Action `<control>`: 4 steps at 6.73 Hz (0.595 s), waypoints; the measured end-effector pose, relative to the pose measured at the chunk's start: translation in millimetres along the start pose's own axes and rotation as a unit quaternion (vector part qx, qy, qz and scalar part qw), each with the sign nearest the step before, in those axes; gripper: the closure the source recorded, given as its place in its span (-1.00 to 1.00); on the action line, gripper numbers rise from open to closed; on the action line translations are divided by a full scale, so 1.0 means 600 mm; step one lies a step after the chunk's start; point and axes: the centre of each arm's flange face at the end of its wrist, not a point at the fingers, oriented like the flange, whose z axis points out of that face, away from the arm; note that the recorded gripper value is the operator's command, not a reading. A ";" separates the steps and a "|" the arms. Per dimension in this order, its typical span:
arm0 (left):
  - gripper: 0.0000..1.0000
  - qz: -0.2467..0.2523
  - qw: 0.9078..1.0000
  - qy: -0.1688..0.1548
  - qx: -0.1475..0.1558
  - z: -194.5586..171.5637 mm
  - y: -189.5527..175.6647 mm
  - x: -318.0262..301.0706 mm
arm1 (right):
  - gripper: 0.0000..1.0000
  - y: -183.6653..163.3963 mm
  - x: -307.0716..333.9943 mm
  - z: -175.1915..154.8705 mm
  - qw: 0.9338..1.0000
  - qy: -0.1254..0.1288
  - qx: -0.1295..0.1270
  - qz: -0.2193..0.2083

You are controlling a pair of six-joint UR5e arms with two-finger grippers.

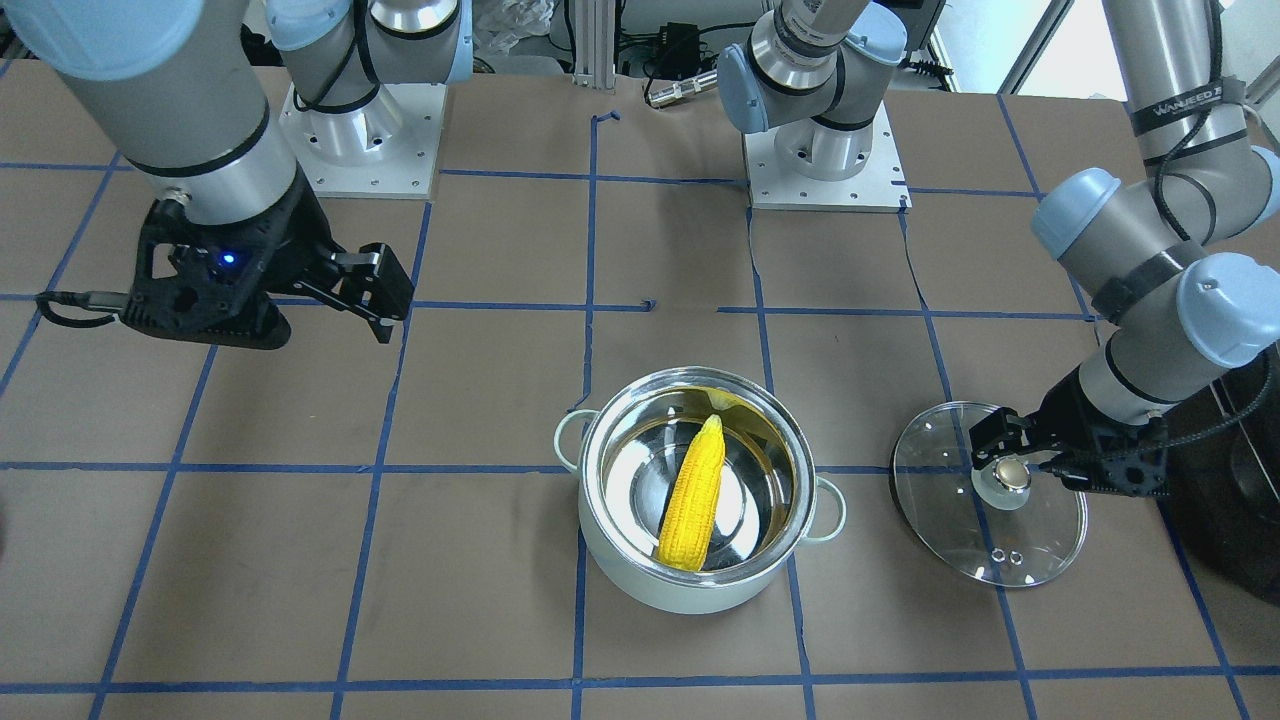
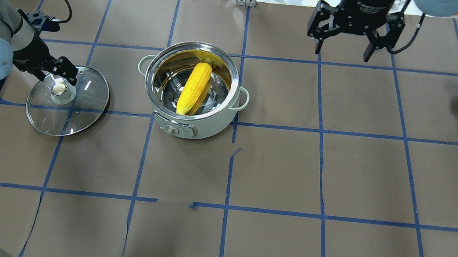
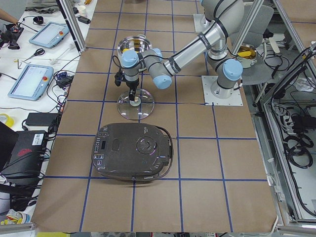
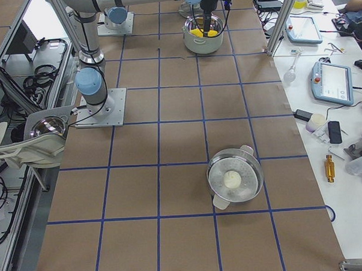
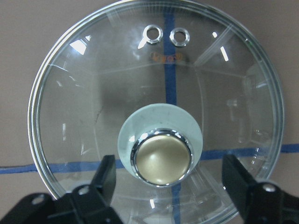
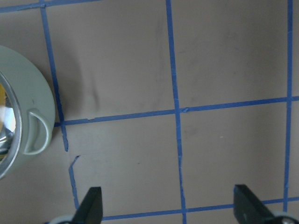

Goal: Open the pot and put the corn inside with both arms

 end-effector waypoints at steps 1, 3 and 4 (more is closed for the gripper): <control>-1.00 0.001 1.000 0.001 -0.007 -0.068 -0.020 0.059 | -1.00 0.021 0.035 0.003 1.000 0.000 -0.005 -0.014; -1.00 -0.018 1.000 0.002 -0.014 -0.215 -0.036 0.211 | -1.00 0.060 0.058 0.009 1.000 0.000 -0.012 -0.023; -1.00 -0.016 1.000 0.001 -0.010 -0.271 -0.023 0.272 | -1.00 0.073 0.060 0.011 1.000 0.000 -0.015 -0.023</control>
